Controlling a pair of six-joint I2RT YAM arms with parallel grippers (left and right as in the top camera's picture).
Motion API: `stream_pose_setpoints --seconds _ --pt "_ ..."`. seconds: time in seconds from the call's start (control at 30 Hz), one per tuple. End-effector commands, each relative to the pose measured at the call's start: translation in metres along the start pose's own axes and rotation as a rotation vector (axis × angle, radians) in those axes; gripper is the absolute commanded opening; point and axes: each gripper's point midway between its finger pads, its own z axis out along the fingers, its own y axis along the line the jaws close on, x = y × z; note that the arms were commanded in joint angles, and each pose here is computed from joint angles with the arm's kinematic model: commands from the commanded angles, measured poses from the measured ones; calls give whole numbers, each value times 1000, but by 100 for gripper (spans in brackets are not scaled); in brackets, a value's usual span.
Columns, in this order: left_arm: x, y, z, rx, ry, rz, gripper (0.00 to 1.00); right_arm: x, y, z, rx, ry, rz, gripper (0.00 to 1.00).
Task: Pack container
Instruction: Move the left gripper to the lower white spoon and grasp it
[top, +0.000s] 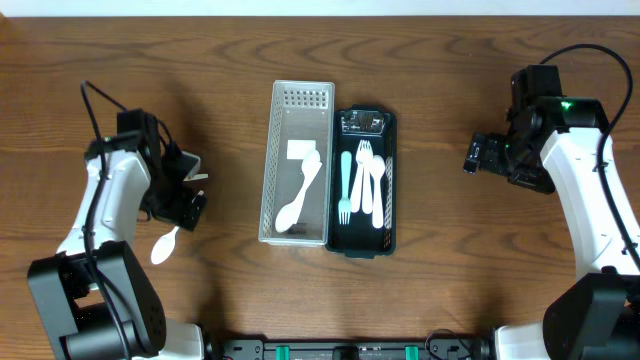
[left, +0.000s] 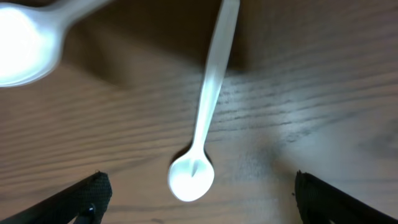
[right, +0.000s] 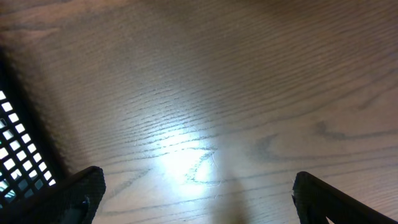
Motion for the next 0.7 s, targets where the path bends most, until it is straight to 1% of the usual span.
stream_pose_setpoints --seconds 0.0,0.2,0.4,0.67 --pt "10 -6 19 29 14 7 96 -1 0 -3 -3 -11 -16 99" --pt "12 -8 33 20 2 6 96 -1 0 -3 -4 -12 -16 99" --pt "8 -6 49 -10 -43 -1 95 -1 -1 -3 -3 -10 -16 99" --pt "9 -7 59 -21 -58 -3 95 -1 -1 -3 -3 -10 -16 99"
